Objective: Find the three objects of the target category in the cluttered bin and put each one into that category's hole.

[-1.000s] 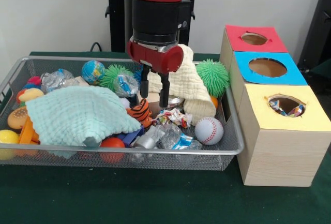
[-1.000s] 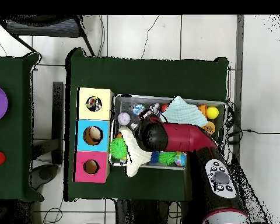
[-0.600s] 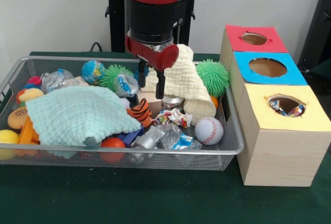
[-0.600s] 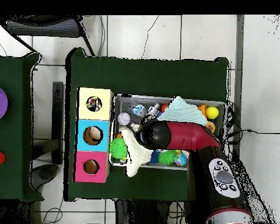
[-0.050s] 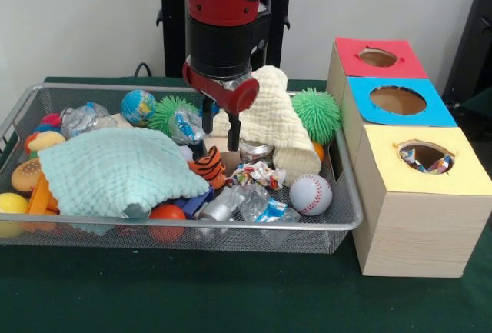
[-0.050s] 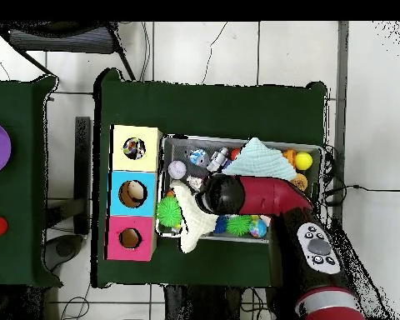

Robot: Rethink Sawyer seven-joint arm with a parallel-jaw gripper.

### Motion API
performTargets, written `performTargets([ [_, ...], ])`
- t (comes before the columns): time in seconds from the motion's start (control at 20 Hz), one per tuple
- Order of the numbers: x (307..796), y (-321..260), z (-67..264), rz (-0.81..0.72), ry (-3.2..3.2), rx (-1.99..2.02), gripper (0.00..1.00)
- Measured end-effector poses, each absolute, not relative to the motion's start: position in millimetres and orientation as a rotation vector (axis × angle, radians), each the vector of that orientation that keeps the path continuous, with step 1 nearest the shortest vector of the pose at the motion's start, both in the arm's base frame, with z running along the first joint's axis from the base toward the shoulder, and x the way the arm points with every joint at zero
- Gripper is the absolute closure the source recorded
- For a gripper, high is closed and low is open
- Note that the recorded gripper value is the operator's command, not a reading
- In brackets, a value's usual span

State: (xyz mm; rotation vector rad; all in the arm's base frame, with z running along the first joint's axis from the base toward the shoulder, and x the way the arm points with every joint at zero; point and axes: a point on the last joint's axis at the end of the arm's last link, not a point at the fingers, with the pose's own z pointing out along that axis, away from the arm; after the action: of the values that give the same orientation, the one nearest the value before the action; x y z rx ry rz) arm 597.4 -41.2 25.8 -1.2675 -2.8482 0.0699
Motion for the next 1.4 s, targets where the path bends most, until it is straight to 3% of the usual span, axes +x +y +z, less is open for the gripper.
performTargets([
  [1.0,599.9,-18.9,-8.1,-0.039,-2.895,-1.271,0.0],
  [1.4,590.7,4.1,-38.4,-0.069,-2.894,-1.235,0.0],
])
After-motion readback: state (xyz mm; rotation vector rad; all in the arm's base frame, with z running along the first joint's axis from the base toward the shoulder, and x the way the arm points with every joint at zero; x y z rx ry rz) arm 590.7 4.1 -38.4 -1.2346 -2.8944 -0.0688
